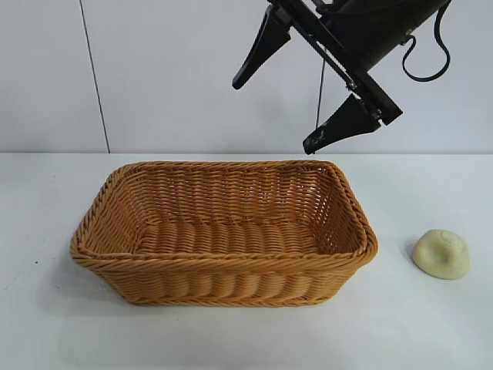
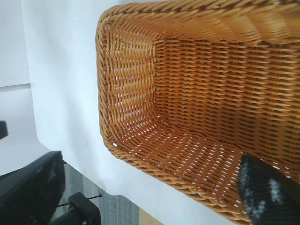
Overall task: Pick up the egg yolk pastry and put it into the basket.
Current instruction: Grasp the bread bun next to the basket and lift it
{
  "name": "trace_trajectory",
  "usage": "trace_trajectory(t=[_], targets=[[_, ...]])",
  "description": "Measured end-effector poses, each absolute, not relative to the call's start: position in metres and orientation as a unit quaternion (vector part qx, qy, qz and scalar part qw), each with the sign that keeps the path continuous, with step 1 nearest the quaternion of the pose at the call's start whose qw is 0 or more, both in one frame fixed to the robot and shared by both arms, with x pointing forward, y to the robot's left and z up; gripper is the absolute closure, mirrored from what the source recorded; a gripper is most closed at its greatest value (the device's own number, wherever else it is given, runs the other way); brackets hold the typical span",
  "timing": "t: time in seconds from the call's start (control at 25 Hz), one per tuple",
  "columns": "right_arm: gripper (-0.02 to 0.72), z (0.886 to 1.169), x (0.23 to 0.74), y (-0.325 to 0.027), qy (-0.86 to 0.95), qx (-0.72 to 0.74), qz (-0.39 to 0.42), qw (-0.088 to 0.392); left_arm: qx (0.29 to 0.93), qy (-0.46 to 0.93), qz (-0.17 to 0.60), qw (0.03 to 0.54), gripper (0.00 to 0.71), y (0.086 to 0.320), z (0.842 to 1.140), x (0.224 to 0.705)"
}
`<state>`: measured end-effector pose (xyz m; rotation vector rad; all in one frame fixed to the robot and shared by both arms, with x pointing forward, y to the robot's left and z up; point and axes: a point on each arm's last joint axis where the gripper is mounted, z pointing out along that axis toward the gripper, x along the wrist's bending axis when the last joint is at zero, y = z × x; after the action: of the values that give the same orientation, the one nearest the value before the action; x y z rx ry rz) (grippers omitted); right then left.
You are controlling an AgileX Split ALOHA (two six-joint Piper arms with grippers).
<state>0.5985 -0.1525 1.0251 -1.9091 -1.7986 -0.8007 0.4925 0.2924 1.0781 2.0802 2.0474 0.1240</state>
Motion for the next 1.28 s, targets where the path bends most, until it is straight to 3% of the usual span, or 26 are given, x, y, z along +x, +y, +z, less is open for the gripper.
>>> trace_trajectory(t=[0.28, 0.6, 0.76, 1.08, 1.28], targets=[[0.010, 1.025, 0.599, -0.152, -0.643, -0.682, -0.286, 0.198, 0.705, 0.679, 0.108, 0.173, 0.025, 0.292, 1.102, 0.399], [0.010, 1.025, 0.599, -0.152, -0.643, -0.682, -0.286, 0.198, 0.683, 0.655, 0.196, 0.256, 0.025, 0.293, 1.077, 0.315], [0.010, 1.025, 0.599, -0.152, -0.643, -0.682, -0.286, 0.198, 0.666, 0.641, 0.239, 0.297, 0.025, 0.293, 1.056, 0.291], [0.010, 1.025, 0.598, -0.153, -0.661, -0.668, -0.287, 0.188, 0.650, 0.620, 0.281, 0.337, 0.025, 0.293, 1.052, 0.265], [0.010, 1.040, 0.603, -0.160, -0.694, -0.652, -0.275, 0.131, 0.636, 0.604, 0.310, 0.366, 0.025, 0.293, 1.054, 0.251]])
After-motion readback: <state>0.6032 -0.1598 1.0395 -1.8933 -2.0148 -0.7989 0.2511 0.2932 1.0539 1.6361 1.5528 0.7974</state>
